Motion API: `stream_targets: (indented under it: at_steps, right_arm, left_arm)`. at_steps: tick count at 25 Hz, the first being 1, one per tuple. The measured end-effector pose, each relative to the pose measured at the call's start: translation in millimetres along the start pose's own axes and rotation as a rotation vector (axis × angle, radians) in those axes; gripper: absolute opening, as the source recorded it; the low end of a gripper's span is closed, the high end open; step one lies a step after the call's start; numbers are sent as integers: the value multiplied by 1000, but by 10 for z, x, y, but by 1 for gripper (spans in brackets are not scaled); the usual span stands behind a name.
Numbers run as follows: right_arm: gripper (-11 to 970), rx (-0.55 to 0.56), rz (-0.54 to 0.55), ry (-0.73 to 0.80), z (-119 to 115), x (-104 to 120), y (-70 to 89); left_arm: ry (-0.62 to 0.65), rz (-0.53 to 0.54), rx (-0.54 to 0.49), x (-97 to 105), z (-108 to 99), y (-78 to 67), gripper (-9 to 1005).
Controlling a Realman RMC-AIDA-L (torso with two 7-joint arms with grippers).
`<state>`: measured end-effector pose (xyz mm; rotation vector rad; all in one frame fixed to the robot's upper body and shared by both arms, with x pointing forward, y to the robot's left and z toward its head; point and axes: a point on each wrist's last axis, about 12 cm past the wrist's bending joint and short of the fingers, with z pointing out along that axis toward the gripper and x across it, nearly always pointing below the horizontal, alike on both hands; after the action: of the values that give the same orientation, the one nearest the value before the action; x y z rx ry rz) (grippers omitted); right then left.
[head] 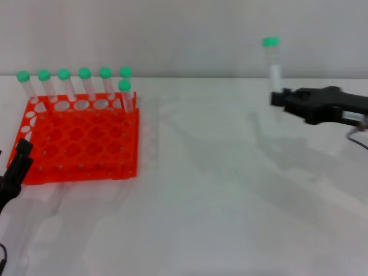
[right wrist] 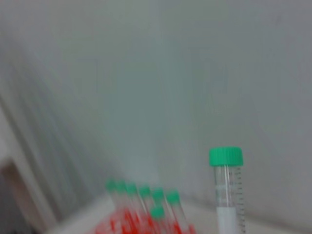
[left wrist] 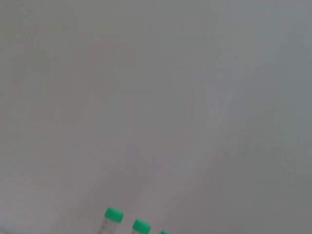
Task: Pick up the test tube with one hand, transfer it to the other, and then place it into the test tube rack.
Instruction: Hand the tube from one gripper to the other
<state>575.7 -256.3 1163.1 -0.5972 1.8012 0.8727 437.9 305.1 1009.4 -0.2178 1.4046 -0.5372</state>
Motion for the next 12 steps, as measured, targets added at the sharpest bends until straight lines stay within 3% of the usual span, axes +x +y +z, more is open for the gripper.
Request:
stream_targets:
  at_steps: [5, 9, 12]
  right_arm:
    - [187, -30, 67, -273, -325, 554, -163]
    - [187, 61, -44, -453, -519, 1009, -111]
    - [187, 151, -144, -517, -575, 1232, -16]
  left_arm:
    - [33, -25, -2, 74, 51, -50, 870]
    - [28, -43, 0, 95, 75, -92, 865]
    - [23, -58, 0, 100, 83, -108, 861]
